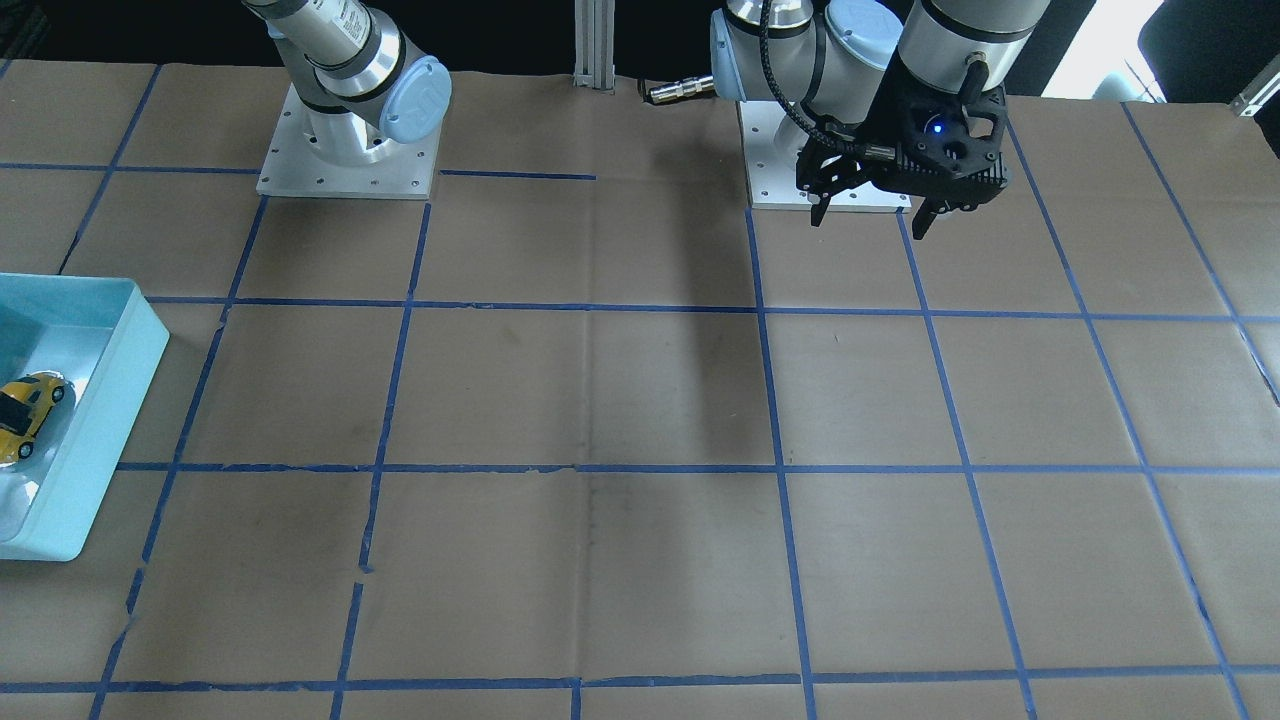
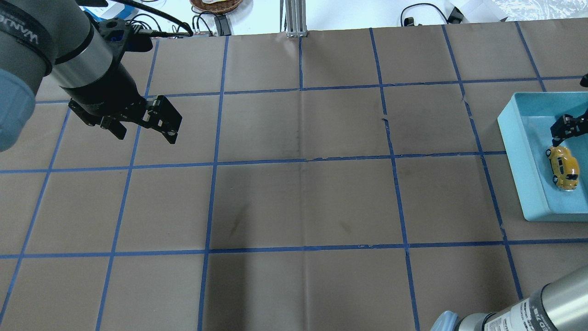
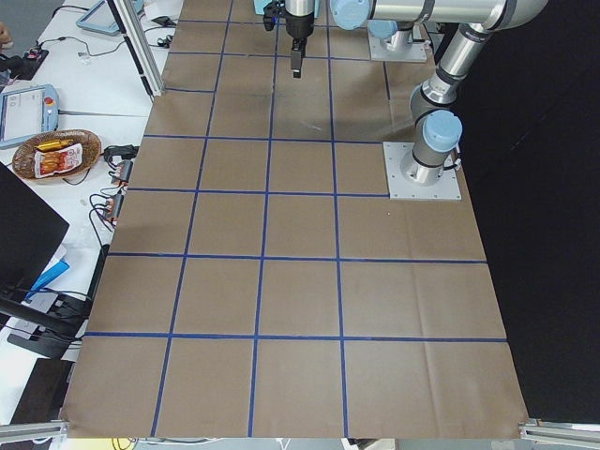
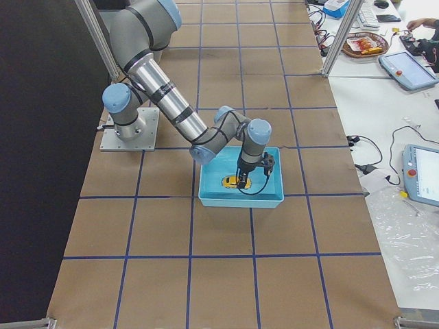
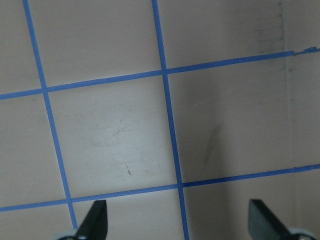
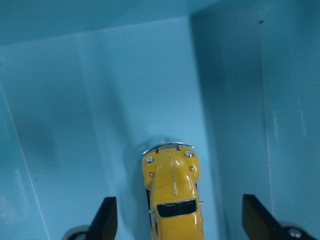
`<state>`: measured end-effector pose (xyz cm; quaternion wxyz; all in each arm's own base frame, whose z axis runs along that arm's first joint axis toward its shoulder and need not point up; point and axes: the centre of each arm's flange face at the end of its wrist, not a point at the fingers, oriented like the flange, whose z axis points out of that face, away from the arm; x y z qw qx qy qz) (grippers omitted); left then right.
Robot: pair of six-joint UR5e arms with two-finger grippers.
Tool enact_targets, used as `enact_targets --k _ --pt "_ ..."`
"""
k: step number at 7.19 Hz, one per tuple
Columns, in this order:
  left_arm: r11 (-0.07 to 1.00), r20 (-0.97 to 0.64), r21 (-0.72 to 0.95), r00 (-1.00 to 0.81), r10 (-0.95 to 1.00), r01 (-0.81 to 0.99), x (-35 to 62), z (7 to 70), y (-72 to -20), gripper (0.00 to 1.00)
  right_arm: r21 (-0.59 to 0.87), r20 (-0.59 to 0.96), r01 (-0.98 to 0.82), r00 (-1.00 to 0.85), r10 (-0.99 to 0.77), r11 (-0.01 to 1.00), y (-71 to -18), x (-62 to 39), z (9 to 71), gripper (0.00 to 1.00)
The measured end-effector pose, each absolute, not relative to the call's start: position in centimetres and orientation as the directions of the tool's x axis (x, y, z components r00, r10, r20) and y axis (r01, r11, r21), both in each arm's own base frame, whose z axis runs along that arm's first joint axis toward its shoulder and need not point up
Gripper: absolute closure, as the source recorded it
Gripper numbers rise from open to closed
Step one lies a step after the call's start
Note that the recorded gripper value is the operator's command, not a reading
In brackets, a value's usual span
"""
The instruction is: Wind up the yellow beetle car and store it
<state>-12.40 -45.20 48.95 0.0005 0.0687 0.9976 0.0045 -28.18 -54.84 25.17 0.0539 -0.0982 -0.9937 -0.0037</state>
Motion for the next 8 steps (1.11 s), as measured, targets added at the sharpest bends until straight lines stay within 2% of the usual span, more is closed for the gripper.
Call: enact_targets --k 4,8 --pt "0.989 -0.003 0.005 -0.989 0.145 0.145 -12.3 49.2 -45.2 0.0 -0.092 0.11 0.279 -0.951 0.288 0.956 -53.2 -25.3 36.9 0.01" --pt "0.989 -0.004 0.001 -0.989 0.146 0.146 -12.3 49.4 -44.9 0.0 -0.103 0.076 0.435 -0.893 0.444 0.894 -53.4 -12.4 47.2 0.01"
